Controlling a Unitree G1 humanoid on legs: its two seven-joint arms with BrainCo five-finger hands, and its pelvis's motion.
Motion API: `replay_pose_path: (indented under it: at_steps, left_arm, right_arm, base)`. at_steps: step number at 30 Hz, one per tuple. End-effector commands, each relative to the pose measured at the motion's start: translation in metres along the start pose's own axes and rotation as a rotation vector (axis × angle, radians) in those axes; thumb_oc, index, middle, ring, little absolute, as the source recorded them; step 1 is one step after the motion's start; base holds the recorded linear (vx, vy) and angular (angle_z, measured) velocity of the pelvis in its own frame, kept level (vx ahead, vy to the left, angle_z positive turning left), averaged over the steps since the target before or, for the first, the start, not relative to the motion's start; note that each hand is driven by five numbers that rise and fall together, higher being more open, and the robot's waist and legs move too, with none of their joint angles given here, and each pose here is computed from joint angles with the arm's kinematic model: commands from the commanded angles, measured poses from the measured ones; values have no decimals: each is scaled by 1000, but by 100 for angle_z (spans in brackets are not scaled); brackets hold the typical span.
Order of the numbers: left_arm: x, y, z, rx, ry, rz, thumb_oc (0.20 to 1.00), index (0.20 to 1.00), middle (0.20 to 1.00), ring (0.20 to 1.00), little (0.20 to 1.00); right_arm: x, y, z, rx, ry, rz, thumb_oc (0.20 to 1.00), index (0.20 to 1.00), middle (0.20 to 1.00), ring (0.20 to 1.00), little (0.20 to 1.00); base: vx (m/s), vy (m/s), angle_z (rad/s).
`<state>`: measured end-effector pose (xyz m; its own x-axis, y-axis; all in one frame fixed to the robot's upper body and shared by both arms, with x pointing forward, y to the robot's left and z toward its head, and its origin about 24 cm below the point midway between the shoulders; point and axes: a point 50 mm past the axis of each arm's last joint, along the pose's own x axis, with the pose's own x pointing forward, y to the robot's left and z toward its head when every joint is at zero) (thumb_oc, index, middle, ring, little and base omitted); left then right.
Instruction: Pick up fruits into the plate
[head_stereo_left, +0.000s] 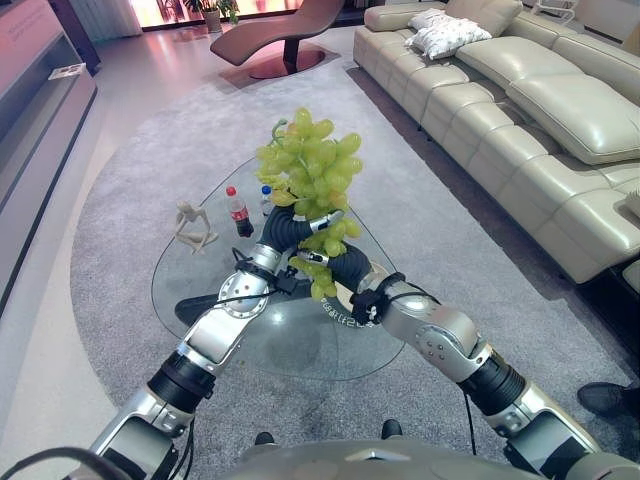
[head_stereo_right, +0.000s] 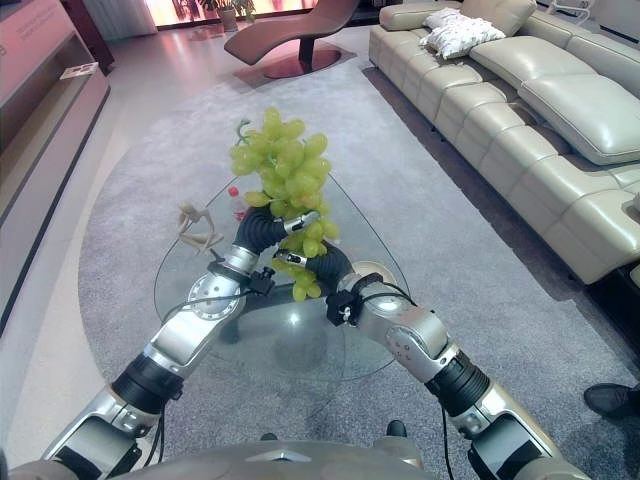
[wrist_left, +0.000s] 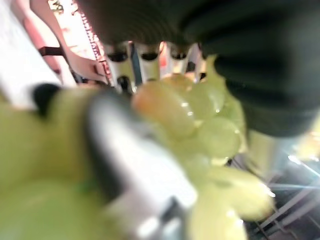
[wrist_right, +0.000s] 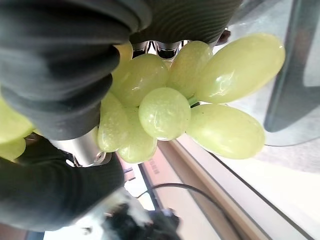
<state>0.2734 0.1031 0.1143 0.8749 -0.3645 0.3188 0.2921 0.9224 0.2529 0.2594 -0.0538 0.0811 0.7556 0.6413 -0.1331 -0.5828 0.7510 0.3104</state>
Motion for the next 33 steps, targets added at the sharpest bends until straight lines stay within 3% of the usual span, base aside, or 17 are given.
replay_pose_path:
  at_steps: [1, 14, 24, 29, 33]
  left_arm:
    - [14, 9, 14, -4, -66, 7, 1000, 1000, 1000, 1000, 1000]
    - [-6, 26, -21, 115, 126, -28, 1000, 1000, 1000, 1000, 1000]
    - [-104, 49, -127, 242, 659, 46, 1000, 1000, 1000, 1000, 1000]
    - [-153, 55, -161, 278, 885, 108, 1000, 1000, 1000, 1000, 1000]
    - [-173, 57, -175, 292, 997, 190, 1000, 1000, 1000, 1000, 1000]
  right_arm:
    - [-2, 23, 75, 10, -382, 99, 200, 200, 200, 200, 200]
    - [-18, -14, 78, -2, -460, -94, 200, 200, 200, 200, 200]
    - [-44, -72, 60, -87, -410, -346, 200, 200, 200, 200, 200]
    - [-50, -91, 50, -107, -369, -453, 200, 200, 200, 200, 200]
    - [-46, -110, 39, -160, -301, -551, 200, 200, 200, 200, 200]
  base:
    - [0, 0, 0]
    - [0, 0, 0]
    - [0, 0, 0]
    - [-32, 1, -1]
    - [-95, -5, 1]
